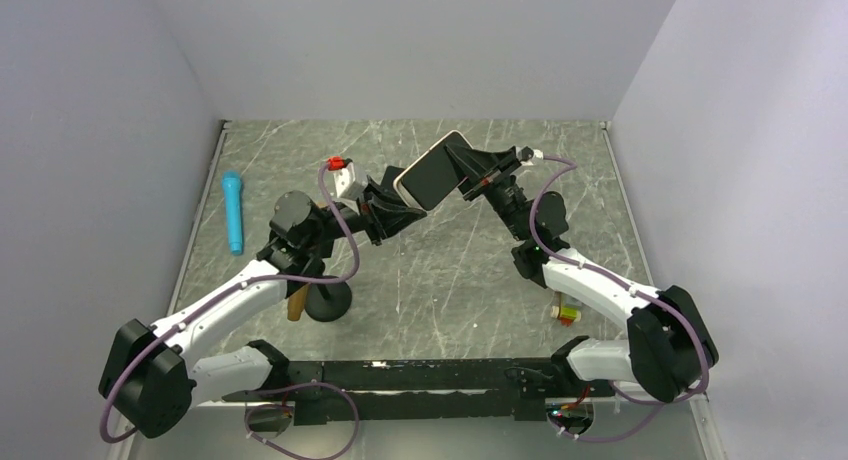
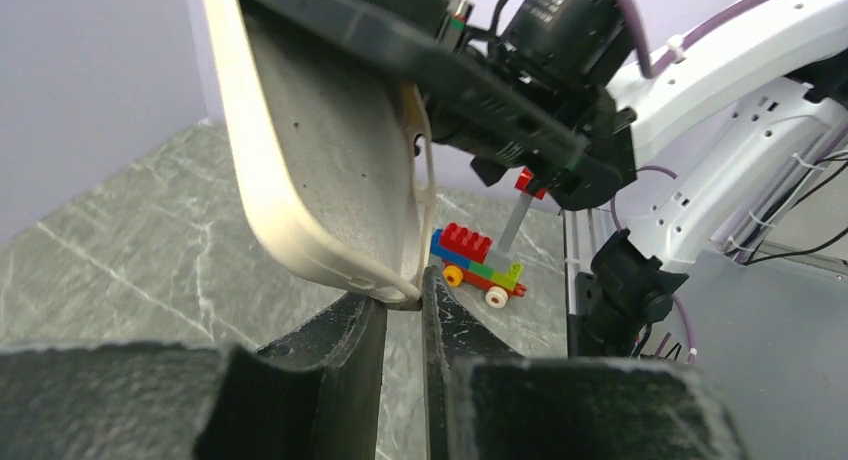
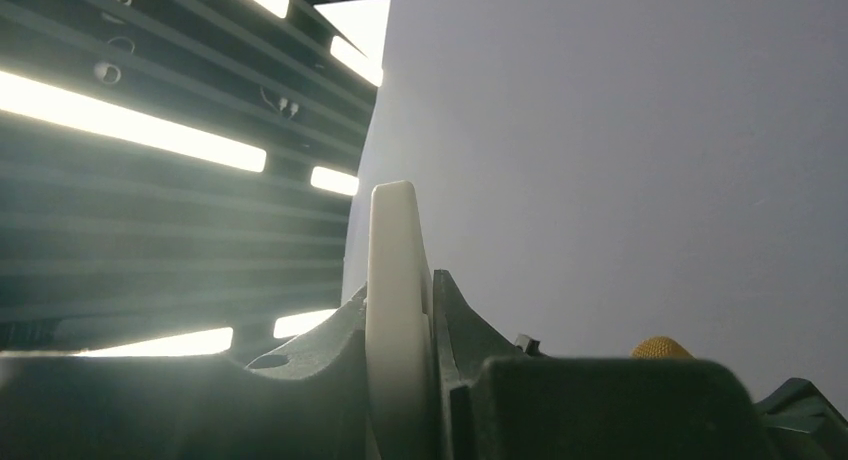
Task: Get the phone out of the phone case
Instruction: Remove the phone case from the phone.
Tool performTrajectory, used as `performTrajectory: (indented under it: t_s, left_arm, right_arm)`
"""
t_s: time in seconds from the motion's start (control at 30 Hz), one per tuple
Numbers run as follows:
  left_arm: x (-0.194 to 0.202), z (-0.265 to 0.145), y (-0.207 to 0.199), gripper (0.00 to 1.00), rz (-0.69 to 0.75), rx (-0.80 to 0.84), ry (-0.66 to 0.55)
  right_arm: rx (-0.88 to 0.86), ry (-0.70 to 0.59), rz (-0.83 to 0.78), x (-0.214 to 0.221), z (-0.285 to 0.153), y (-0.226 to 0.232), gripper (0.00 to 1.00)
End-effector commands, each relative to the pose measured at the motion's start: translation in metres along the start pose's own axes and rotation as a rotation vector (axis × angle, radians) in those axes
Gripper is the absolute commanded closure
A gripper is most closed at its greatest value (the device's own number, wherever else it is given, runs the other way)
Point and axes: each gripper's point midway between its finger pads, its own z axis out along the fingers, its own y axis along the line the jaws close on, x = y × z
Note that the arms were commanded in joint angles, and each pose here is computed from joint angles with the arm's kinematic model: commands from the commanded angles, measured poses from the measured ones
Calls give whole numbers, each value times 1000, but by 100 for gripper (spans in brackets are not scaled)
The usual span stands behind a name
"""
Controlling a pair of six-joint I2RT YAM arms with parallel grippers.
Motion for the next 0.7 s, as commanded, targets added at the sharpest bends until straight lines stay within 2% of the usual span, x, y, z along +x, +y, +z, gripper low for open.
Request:
performTrajectory:
  t_s: [0.0, 0.17, 0.2, 0.33, 0.47, 0.57, 0.67]
  left_arm:
    - [8, -7, 66, 100, 28, -265, 25]
    - [7, -4, 67, 100, -45, -297, 73]
    - [7, -3, 65, 97, -74, -299, 91]
    - [8, -9, 38, 58, -184, -242, 145]
    - [9, -25, -8, 44, -266, -107, 168]
    - [10, -39, -35, 40, -294, -29, 253]
    - [6, -52, -59, 27, -303, 42, 346]
  right_arm:
    - [-162, 240, 122, 58, -19, 67, 100]
    - [-161, 210, 45, 53, -20, 68, 100]
    - [-169, 204, 30, 50, -20, 68, 100]
    - [-185, 210, -125, 39, -19, 69, 100]
    - [-163, 177, -286, 23, -25, 66, 100]
    - [-134, 196, -389, 18, -26, 63, 100]
    - [-59, 235, -483, 16, -21, 52, 100]
